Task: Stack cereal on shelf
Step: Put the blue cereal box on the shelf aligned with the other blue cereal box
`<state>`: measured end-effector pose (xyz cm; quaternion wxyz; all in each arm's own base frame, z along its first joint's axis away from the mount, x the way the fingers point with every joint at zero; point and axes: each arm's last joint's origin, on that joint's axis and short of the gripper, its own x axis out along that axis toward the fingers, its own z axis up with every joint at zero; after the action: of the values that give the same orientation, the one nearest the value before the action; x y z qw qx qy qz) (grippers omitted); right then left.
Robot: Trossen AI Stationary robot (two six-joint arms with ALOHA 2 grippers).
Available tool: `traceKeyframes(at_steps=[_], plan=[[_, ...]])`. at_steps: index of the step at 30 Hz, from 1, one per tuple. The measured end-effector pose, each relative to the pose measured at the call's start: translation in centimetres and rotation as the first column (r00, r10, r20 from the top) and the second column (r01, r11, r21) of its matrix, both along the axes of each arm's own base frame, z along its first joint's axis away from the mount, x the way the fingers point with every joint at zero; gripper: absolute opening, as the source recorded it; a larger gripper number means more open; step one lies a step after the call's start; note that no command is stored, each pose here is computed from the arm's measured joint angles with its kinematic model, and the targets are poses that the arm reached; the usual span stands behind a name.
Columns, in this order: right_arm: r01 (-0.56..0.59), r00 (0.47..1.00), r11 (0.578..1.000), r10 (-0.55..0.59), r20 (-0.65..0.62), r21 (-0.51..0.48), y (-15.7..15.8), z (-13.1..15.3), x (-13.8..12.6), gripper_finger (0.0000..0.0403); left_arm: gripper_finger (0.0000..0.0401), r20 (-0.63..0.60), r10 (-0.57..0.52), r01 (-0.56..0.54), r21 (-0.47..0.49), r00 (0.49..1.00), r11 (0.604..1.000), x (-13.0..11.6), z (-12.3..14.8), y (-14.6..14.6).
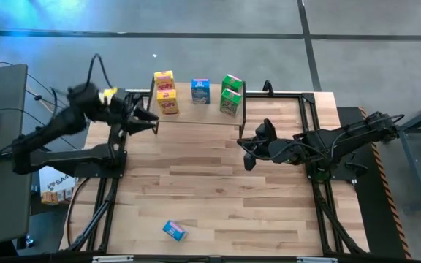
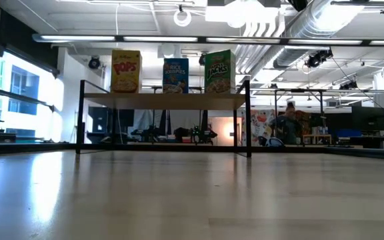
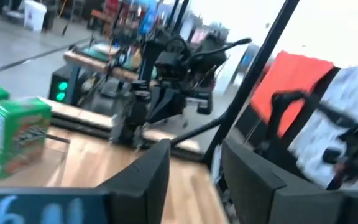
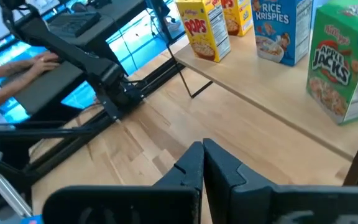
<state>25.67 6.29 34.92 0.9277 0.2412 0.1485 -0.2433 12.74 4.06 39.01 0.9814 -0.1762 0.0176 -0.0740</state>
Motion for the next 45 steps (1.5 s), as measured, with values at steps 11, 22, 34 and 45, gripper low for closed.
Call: traceKeyframes(at_steps=[11, 22, 34, 45], plan=[[-0.083, 0.995, 0.995, 0.079, -0.059, -0.061, -0.2, -0.1, 0.1, 0.0, 0.0111, 0.131, -0.014, 0.038, -0.183, 0.991, 0.982, 0.2, -7.6, -1.2], [-0.113, 0.993, 0.991, 0.115, -0.03, 0.065, -1.2, -0.1, 0.5, 0.0063, 0.0111, 0.094, -0.068, 0.084, -0.167, 0.993, 0.982, 1.3, -7.4, -2.3], [-0.034, 0.999, 0.993, 0.034, 0.007, 0.114, -1.4, -0.1, 0.5, 0.0165, 0.0191, -0.106, -0.49, 0.48, -0.113, 0.865, 0.87, 6.5, -5.6, -9.0], [-0.032, 0.999, 0.99, 0.031, 0.014, 0.138, -1.3, -0.1, 0.5, 0.0179, 0.0283, -0.09, -0.8, 0.805, 0.039, 0.593, 0.592, 9.8, 0.2, -16.9]])
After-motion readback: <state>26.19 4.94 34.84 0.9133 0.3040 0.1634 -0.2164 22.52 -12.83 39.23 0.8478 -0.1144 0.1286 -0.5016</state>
